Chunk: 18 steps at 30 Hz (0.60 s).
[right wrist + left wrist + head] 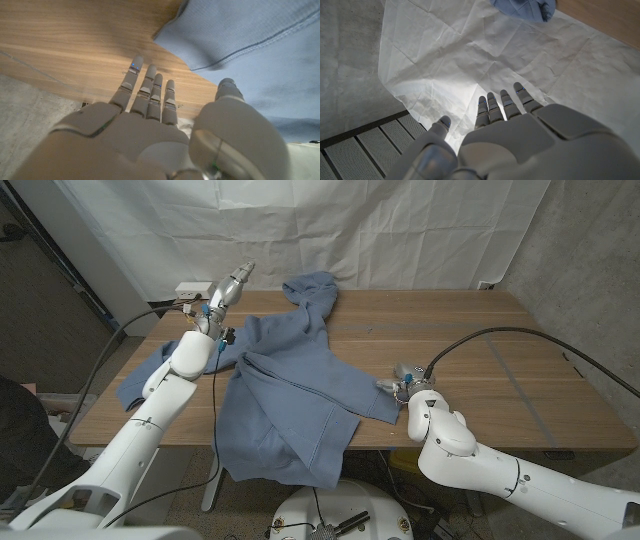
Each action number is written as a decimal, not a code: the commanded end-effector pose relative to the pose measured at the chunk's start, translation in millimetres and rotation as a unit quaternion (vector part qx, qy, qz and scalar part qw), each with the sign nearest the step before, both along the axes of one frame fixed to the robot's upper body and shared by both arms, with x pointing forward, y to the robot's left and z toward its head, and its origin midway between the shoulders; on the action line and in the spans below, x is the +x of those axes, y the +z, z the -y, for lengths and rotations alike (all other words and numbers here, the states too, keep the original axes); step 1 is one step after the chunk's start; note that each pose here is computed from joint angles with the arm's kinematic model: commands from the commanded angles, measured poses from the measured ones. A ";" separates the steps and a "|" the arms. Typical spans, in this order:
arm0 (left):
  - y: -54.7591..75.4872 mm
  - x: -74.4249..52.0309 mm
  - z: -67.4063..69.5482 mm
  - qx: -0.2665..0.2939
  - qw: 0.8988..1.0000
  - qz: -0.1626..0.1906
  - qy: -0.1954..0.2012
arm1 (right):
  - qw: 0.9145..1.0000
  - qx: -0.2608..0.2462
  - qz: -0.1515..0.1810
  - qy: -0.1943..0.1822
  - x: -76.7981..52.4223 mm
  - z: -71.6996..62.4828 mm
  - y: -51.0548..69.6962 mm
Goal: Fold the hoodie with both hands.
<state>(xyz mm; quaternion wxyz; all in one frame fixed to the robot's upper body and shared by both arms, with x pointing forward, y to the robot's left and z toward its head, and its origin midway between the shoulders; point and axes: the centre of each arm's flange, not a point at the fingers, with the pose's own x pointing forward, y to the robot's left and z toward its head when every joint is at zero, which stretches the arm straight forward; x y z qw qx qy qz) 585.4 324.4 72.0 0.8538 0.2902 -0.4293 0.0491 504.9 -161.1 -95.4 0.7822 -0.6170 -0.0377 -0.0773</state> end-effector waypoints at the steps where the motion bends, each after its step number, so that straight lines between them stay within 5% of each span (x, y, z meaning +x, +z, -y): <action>1: 2.2 -4.5 2.7 0.003 1.000 0.005 0.000 | 0.999 -0.019 -0.015 -0.024 -11.4 0.9 -10.9; 18: 2.7 -13.5 3.8 0.008 1.000 0.010 0.005 | 0.997 -0.065 0.028 -0.016 -14.0 -7.0 -23.4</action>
